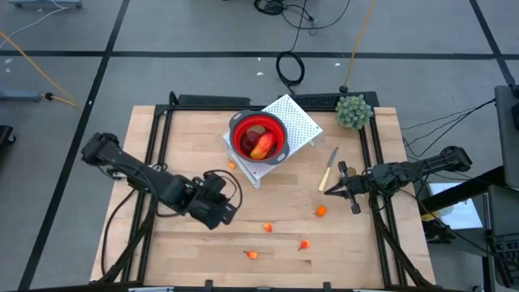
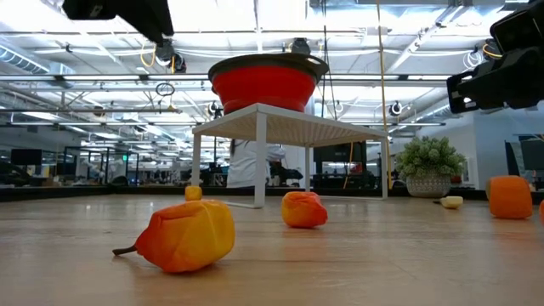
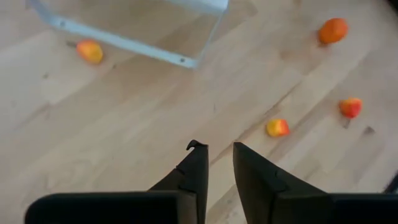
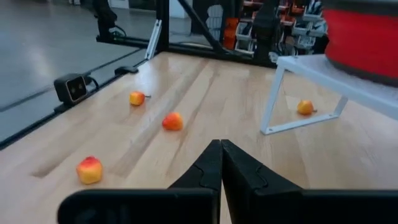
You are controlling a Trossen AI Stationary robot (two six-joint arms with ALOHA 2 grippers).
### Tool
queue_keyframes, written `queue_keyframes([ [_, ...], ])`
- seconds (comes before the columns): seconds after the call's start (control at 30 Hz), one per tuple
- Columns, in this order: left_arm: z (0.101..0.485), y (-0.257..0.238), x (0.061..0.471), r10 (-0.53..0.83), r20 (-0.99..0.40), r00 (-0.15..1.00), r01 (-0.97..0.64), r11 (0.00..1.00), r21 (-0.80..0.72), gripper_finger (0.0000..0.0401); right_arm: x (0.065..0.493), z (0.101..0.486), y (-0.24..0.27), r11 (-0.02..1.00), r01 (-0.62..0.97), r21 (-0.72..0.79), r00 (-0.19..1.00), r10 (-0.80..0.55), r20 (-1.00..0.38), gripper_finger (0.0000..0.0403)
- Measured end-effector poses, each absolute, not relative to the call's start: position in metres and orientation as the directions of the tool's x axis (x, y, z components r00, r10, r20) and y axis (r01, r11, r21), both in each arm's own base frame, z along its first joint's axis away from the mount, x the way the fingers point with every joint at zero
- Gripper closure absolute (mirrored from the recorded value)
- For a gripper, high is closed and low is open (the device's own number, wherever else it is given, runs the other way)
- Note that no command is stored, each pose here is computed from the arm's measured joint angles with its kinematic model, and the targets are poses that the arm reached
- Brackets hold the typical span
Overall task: Pick & Place Fruit
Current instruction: Put the peach into the red strainer bowl on the shelf
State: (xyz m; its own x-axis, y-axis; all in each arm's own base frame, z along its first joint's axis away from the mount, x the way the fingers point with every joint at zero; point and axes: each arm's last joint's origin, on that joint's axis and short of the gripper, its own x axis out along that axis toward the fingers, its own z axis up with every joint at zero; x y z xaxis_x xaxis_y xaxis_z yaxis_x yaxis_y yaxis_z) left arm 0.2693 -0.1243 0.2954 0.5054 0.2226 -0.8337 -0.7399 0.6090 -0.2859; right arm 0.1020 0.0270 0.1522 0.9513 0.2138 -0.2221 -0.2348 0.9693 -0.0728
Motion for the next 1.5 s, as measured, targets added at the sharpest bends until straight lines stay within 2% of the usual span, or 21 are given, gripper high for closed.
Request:
queue_keyframes([
  [0.27,0.262,-0.128,0.290,0.276,-0.868,0.412,-0.840,0.485,-0.245,0.0362,0.104,0.160,0.027,0.971,-0.225,-0.076,0.970,0.216,-0.115,0.0403],
  [0.47,0.241,-0.123,0.303,0.314,-0.883,0.348,-0.894,0.396,-0.211,0.0383,0.104,0.160,0.027,0.971,-0.225,-0.081,0.970,0.216,-0.110,0.0403],
  [0.67,0.228,-0.117,0.312,0.341,-0.888,0.309,-0.934,0.283,-0.216,0.0372,0.104,0.161,0.027,0.971,-0.225,-0.078,0.971,0.217,-0.102,0.0403],
  [0.83,0.225,-0.115,0.313,0.383,-0.873,0.303,-0.944,0.244,-0.221,0.0319,0.104,0.161,0.027,0.971,-0.225,-0.077,0.971,0.217,-0.101,0.0403],
  [1.07,0.211,-0.108,0.306,0.476,-0.835,0.275,-0.960,0.185,-0.210,0.0213,0.104,0.161,0.028,0.971,-0.226,-0.077,0.971,0.218,-0.100,0.0403],
  [1.27,0.198,-0.102,0.299,0.570,-0.778,0.264,-0.964,0.179,-0.196,0.0128,0.104,0.161,0.027,0.971,-0.225,-0.077,0.971,0.217,-0.100,0.0403],
  [1.5,0.183,-0.097,0.288,0.671,-0.696,0.254,-0.966,0.204,-0.156,0.0067,0.104,0.161,0.027,0.971,-0.226,-0.082,0.971,0.217,-0.100,0.0403],
])
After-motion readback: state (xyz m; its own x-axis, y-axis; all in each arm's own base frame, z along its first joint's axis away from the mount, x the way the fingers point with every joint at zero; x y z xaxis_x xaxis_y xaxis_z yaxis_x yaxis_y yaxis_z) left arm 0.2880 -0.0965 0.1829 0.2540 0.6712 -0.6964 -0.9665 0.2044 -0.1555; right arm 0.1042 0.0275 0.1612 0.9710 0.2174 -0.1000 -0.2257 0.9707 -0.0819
